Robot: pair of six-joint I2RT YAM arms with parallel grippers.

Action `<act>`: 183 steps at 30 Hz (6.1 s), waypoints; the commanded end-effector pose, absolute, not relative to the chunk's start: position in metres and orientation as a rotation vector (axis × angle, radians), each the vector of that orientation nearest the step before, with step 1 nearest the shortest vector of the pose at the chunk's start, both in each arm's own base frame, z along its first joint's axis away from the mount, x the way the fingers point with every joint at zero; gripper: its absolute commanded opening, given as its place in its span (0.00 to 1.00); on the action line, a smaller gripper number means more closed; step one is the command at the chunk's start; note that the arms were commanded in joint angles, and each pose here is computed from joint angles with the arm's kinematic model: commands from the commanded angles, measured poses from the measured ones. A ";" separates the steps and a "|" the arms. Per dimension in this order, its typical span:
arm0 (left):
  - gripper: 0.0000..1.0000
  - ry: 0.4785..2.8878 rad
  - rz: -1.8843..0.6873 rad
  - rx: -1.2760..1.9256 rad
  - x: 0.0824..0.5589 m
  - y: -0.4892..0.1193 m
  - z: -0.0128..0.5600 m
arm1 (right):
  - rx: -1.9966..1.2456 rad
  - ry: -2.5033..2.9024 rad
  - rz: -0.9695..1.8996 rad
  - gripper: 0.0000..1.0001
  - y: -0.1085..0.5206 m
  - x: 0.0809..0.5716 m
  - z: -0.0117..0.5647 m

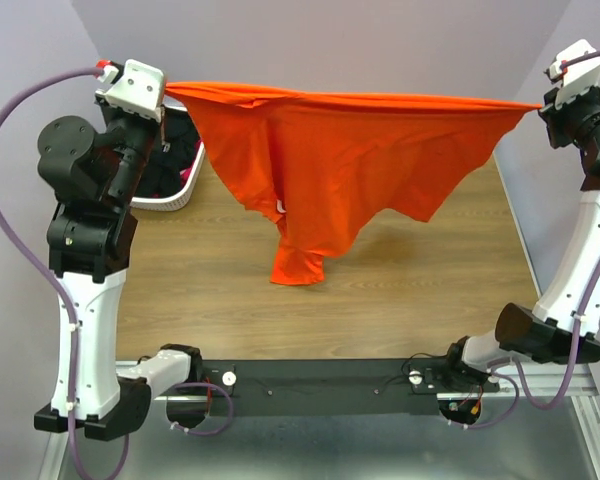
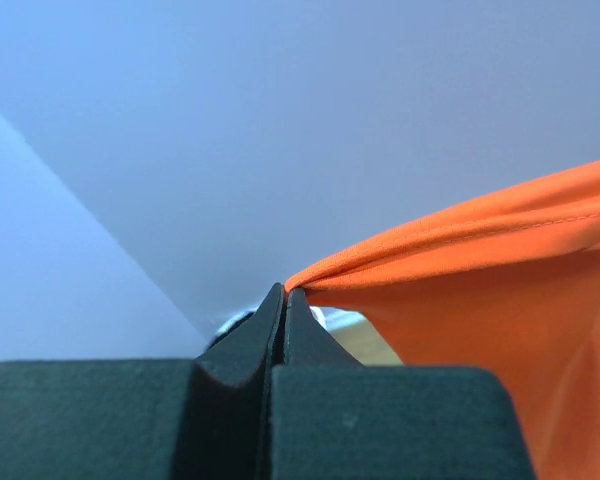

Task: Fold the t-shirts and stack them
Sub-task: Flatten the tshirt out

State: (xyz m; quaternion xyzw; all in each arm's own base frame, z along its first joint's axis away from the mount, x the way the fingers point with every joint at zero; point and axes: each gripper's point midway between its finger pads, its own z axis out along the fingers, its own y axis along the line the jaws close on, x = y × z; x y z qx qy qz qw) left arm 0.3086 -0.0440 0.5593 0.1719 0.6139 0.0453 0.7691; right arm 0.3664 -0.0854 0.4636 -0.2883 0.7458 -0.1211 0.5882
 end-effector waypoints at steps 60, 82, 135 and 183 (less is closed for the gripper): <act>0.00 1.093 0.362 0.224 0.485 -0.035 0.614 | -0.308 1.544 -0.561 0.01 -0.163 0.550 0.480; 0.00 1.927 0.336 0.741 0.508 -0.026 0.244 | -0.876 2.223 -0.224 0.01 -0.109 0.505 0.141; 0.37 1.945 0.040 2.088 0.236 -0.151 0.022 | -1.262 2.844 0.179 0.64 -0.044 0.301 0.015; 0.37 2.290 -0.084 0.846 0.530 -0.125 0.084 | -0.820 3.026 0.048 0.55 -0.063 0.390 -0.036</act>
